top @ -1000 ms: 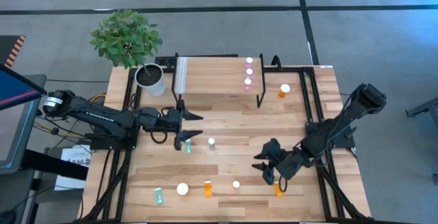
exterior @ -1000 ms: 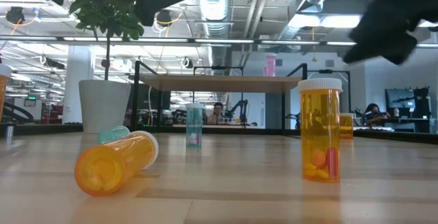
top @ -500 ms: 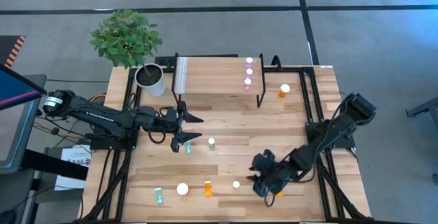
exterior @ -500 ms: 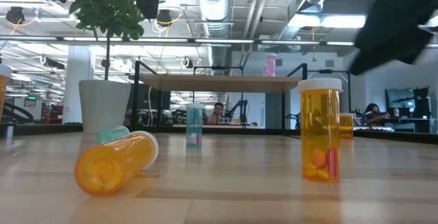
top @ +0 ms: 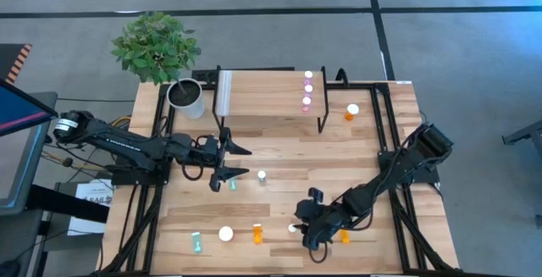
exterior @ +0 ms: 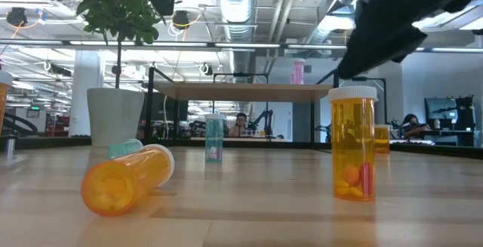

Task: Pick and place medicine bottles onto shelf by color
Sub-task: Put the middle orange pill bottle on the shelf

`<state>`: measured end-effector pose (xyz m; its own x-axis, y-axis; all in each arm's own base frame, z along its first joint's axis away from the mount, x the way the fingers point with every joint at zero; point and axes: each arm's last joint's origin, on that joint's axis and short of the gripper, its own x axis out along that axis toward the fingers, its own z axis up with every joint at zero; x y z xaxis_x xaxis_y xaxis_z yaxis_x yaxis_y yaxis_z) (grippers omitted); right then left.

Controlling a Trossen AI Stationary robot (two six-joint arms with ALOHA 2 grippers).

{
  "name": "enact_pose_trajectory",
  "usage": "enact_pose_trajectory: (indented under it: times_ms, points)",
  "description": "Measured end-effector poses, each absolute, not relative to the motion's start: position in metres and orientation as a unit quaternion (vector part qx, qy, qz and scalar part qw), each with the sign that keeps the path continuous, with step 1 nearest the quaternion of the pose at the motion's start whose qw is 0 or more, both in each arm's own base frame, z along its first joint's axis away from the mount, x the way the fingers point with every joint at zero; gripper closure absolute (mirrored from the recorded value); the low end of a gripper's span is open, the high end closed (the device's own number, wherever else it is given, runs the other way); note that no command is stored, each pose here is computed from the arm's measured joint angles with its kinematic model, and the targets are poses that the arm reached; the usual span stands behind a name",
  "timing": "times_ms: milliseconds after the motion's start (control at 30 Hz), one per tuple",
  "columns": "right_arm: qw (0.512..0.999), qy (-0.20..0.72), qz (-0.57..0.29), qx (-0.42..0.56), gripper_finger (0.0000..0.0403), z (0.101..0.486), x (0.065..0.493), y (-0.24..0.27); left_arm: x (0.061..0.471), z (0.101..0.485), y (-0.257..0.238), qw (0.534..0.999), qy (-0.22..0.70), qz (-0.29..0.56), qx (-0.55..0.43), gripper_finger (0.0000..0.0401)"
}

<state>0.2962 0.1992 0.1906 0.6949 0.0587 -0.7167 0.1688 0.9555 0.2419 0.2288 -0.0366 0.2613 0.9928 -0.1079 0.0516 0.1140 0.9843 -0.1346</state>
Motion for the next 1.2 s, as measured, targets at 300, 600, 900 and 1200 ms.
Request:
enact_pose_trajectory:
  times_ms: [300,600,900,1200]
  points:
    - [0.916,0.382,-0.008,0.122,0.0198,0.185,0.295,0.209,0.229,0.261,-0.037,0.996,-0.023,-0.055,-0.069,0.0156]
    - [0.913,0.392,-0.011,0.111,0.0198,0.166,0.300,0.214,0.229,0.261,-0.037,0.996,-0.020,-0.054,-0.064,0.0156]
    - [0.916,0.387,-0.009,0.102,0.0198,0.167,0.301,0.213,0.229,0.261,-0.036,0.996,-0.019,-0.051,-0.064,0.0156]
    - [0.914,0.389,-0.039,0.113,0.0198,0.166,0.285,0.226,0.228,0.259,-0.041,0.996,-0.009,-0.065,-0.063,0.0156]
